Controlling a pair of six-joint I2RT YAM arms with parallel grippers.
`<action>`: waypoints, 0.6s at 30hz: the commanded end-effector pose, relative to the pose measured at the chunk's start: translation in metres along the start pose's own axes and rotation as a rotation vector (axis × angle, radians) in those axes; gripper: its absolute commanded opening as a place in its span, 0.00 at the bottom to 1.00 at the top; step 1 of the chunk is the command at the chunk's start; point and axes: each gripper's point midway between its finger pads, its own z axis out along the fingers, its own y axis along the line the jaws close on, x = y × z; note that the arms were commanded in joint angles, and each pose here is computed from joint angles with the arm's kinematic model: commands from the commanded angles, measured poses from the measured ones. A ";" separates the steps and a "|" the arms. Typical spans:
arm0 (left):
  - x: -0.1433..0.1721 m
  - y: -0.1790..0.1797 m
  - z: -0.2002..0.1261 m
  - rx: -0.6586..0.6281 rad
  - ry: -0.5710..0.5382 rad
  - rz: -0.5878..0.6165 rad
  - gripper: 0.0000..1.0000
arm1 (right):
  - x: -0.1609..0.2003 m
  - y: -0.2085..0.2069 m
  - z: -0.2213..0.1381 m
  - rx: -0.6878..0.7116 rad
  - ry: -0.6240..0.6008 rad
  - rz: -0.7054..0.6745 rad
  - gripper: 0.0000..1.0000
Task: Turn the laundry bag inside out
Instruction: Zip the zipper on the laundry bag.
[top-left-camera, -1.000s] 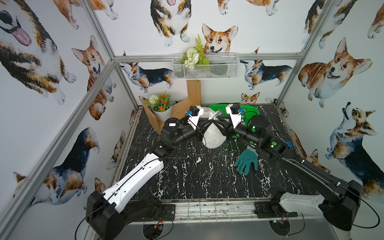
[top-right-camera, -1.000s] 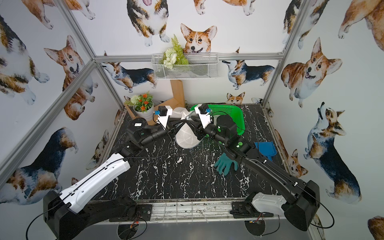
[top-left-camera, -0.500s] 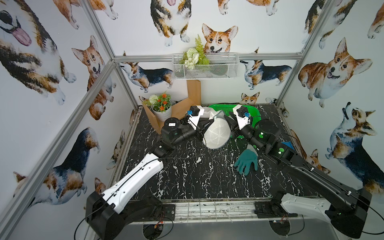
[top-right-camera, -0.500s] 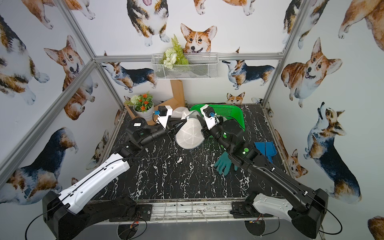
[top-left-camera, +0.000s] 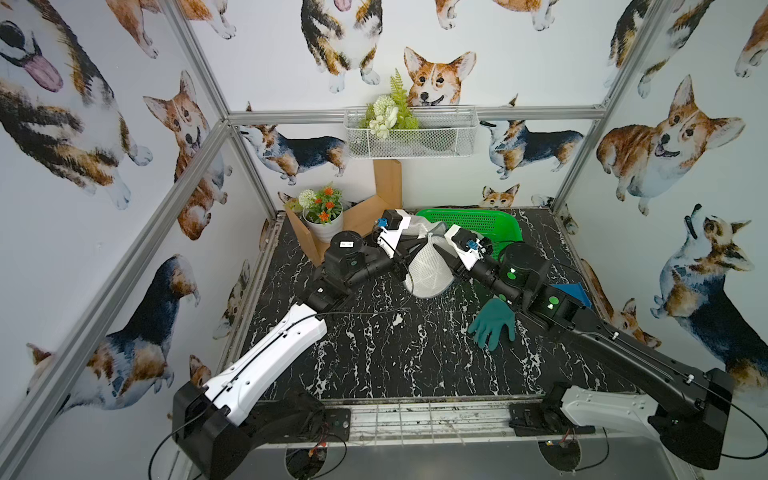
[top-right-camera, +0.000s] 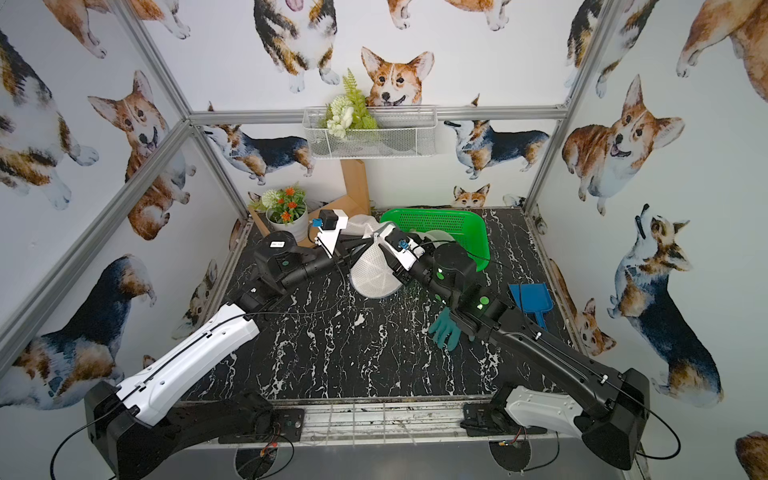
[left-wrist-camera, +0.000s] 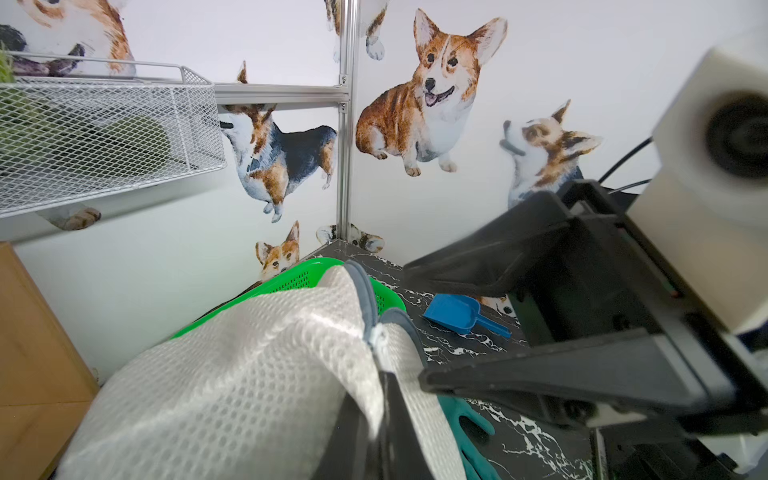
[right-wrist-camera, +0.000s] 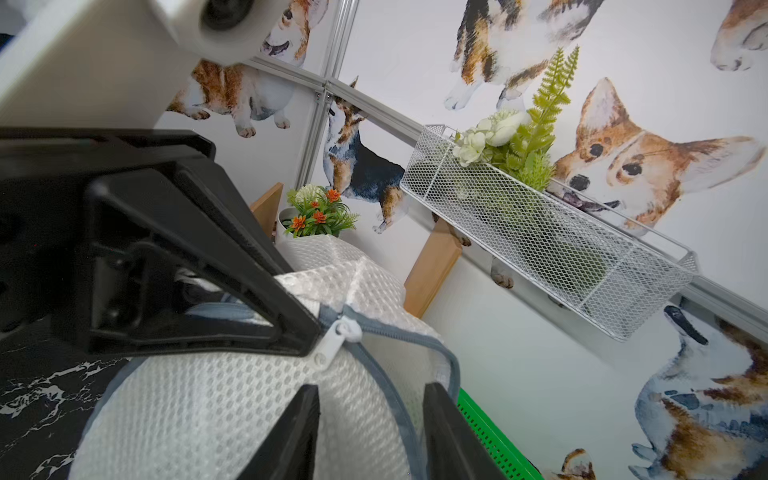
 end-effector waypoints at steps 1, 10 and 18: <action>-0.008 -0.006 -0.002 0.028 -0.016 0.024 0.00 | -0.010 0.000 0.008 -0.001 -0.039 -0.056 0.48; -0.005 -0.013 -0.003 0.066 0.009 0.035 0.00 | -0.007 -0.002 0.020 0.016 -0.018 -0.132 0.49; 0.010 -0.010 -0.012 0.027 0.102 0.098 0.00 | -0.014 -0.026 0.013 0.146 -0.037 -0.090 0.38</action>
